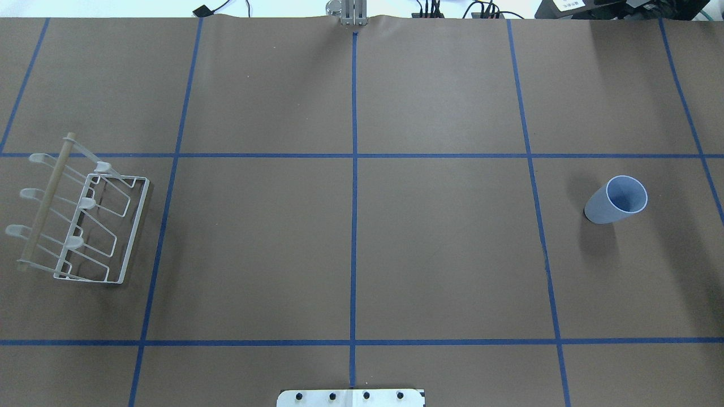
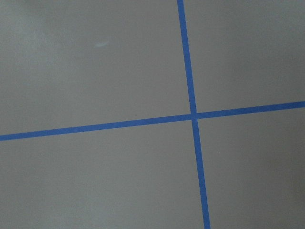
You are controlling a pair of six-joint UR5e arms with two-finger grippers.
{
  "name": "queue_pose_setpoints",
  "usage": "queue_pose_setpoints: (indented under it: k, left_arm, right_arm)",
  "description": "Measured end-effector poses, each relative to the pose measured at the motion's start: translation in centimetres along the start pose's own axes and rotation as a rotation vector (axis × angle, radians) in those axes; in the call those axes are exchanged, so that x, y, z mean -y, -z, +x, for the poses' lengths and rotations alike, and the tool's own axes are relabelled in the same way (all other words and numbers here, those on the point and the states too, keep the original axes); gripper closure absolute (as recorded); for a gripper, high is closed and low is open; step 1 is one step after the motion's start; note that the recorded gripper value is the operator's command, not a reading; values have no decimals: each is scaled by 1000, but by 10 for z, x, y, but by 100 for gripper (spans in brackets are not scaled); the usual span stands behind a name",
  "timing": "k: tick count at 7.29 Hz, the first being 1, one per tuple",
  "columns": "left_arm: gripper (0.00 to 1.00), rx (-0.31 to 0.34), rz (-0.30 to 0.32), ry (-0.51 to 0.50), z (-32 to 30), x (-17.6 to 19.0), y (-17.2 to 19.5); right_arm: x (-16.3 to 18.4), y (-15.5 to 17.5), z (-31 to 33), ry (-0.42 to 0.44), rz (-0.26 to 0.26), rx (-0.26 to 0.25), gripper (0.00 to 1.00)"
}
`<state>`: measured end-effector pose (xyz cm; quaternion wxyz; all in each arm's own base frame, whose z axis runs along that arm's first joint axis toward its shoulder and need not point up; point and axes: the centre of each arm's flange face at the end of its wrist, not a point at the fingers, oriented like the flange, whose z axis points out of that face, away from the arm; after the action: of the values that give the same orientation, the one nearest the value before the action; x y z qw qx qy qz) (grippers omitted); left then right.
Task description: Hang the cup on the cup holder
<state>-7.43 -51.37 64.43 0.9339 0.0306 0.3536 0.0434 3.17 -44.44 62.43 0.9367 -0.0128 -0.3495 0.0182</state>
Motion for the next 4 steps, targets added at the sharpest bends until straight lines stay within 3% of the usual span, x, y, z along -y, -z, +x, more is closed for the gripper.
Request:
queue_pose_setpoints:
  k: [4]
  left_arm:
    - [2,9,-3,1,-2,-1,-1]
  right_arm:
    - [16,3,-6,9,9,4,0]
